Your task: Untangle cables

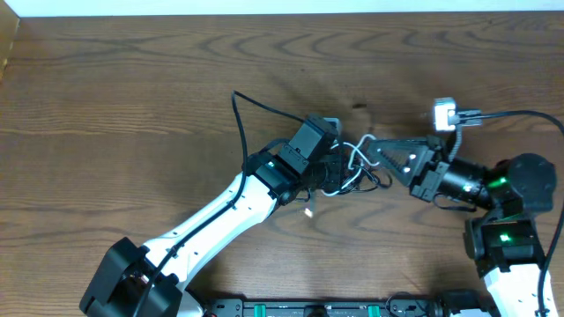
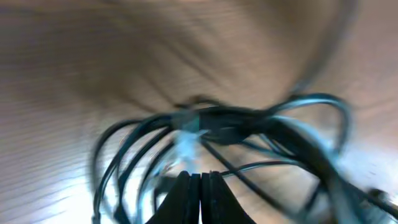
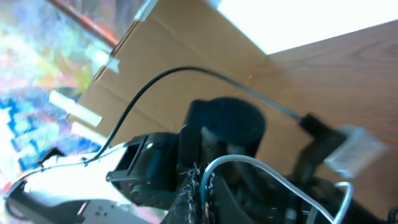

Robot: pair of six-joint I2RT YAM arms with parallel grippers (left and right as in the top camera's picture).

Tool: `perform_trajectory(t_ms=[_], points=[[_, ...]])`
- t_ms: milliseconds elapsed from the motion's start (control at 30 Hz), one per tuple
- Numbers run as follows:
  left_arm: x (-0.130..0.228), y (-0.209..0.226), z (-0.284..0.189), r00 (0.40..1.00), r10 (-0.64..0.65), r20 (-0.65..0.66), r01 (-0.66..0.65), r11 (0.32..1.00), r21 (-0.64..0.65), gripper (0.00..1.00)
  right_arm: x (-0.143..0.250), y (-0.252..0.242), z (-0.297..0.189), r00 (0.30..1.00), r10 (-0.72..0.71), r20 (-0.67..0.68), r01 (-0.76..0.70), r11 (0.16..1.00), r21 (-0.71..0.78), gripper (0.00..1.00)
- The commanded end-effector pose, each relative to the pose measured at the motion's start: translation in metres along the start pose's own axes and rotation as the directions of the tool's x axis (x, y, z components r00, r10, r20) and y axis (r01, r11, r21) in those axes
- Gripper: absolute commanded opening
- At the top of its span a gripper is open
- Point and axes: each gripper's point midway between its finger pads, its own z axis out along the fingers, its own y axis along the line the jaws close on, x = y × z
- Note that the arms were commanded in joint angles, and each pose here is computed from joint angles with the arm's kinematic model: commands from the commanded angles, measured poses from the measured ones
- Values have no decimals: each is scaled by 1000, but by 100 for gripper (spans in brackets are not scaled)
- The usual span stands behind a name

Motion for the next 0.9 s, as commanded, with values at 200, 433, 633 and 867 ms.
perform_trajectory(t_ms=[200, 433, 633, 867], points=[[3, 66, -5, 999, -40, 16, 42, 960, -277, 8, -49, -23, -50, 981, -95, 170, 69, 986, 153, 2], [-4, 90, -12, 995, -96, 28, 101, 942, -321, 8, -64, -26, -77, 965, -145, 219, 100, 974, 203, 2], [-8, 111, -19, 988, -149, 38, 153, 924, -352, 8, -71, -24, -83, 952, -197, 234, 145, 964, 223, 2], [-32, 101, -25, 982, -151, 109, 175, 949, -263, 8, -52, -48, -84, 976, -103, 193, 53, 967, 250, 4]])
